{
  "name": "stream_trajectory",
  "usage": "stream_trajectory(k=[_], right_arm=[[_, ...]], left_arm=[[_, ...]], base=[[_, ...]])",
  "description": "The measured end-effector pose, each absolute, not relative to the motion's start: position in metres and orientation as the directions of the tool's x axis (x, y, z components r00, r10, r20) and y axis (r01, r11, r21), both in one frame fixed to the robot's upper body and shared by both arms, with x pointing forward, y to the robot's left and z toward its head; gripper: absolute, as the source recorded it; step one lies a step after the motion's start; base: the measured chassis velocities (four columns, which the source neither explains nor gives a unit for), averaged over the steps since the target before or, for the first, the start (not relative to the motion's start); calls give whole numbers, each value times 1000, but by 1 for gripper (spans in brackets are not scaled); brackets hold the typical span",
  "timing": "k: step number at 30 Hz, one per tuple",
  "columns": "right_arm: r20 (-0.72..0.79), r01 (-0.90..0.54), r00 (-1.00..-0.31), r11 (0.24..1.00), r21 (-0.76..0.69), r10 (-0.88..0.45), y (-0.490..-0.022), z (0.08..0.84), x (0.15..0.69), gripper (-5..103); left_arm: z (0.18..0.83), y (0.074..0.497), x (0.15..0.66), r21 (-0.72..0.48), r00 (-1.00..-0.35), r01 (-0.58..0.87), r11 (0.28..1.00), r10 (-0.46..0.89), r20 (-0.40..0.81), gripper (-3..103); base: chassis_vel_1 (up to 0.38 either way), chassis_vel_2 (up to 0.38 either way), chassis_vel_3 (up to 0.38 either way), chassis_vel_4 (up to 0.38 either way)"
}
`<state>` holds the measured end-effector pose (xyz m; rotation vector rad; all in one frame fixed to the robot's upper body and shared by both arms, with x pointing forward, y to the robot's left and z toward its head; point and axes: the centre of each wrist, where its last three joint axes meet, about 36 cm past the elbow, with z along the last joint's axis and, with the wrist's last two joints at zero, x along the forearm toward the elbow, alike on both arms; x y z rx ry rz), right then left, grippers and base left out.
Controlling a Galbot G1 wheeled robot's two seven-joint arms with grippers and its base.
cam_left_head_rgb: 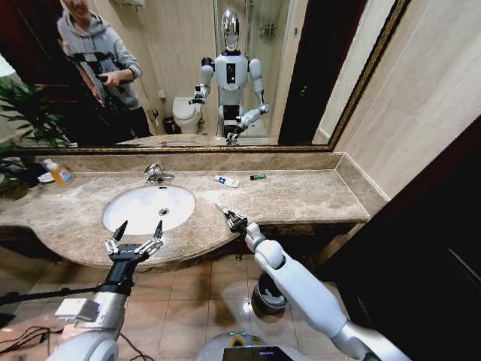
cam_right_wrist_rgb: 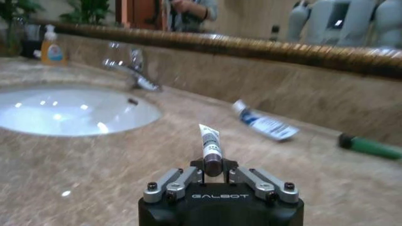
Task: Pick up the trash from the sink and place it in the trash bin.
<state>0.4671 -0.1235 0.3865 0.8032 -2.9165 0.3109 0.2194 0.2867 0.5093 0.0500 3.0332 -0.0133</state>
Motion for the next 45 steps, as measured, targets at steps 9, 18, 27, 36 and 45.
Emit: stream_trajectory(k=[9, 18, 27, 36, 45], right_arm=[[36, -364, -931, 923, -128, -362, -202, 427, 423, 16], [-15, -200, -979, 976, -91, -202, -237, 412, 336, 16], [144, -48, -989, 985, -166, -24, -241, 348, 224, 16], [516, -134, -856, 975, -177, -24, -279, 243, 224, 16], [685, -226, -727, 956, -189, -36, -309, 177, 250, 16]], left_arm=[[509, 287, 219, -7, -994, 33, 999, 32, -108, 100], [509, 287, 219, -7, -994, 33, 999, 33, -108, 100], [509, 287, 219, -7, -994, 33, 999, 32, -108, 100], [509, 287, 219, -7, -994, 34, 999, 33, -108, 100], [509, 287, 219, -7, -994, 34, 999, 33, -108, 100]], base=[[0, 0, 0, 0], [0, 0, 0, 0], [0, 0, 0, 0], [0, 0, 0, 0], [0, 0, 0, 0]])
